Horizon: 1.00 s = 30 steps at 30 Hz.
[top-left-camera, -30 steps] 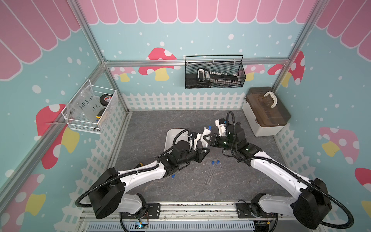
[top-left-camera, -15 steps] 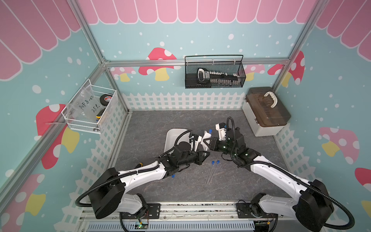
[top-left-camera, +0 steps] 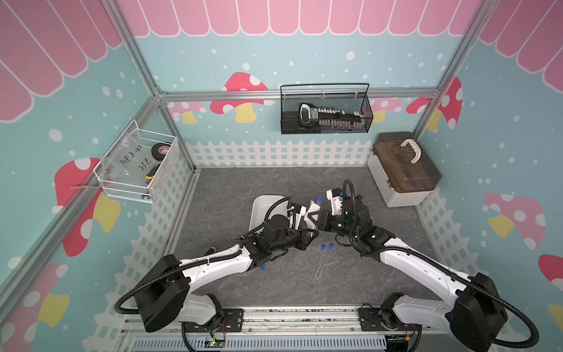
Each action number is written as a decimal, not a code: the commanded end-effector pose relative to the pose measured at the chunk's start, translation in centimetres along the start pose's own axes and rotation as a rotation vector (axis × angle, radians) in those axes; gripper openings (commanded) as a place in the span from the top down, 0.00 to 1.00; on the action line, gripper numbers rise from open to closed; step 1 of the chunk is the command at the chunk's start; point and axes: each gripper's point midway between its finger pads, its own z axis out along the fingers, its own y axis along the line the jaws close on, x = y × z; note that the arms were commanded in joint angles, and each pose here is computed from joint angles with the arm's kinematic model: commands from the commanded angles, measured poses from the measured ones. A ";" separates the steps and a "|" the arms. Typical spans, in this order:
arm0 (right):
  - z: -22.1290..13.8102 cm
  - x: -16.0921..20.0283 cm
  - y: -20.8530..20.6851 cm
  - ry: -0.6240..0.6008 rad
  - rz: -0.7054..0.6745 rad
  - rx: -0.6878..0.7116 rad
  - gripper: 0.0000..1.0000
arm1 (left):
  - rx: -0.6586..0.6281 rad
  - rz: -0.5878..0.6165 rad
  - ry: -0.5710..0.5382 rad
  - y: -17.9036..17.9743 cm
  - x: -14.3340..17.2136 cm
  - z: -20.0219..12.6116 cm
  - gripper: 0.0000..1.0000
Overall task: Wipe the exteriors of test tubes
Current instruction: Wipe the dirt from the test tube.
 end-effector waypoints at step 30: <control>-1.0 3.5 -0.1 0.057 -0.050 -0.126 0.79 | 0.145 -0.007 -0.008 -2.5 -1.4 -0.9 0.88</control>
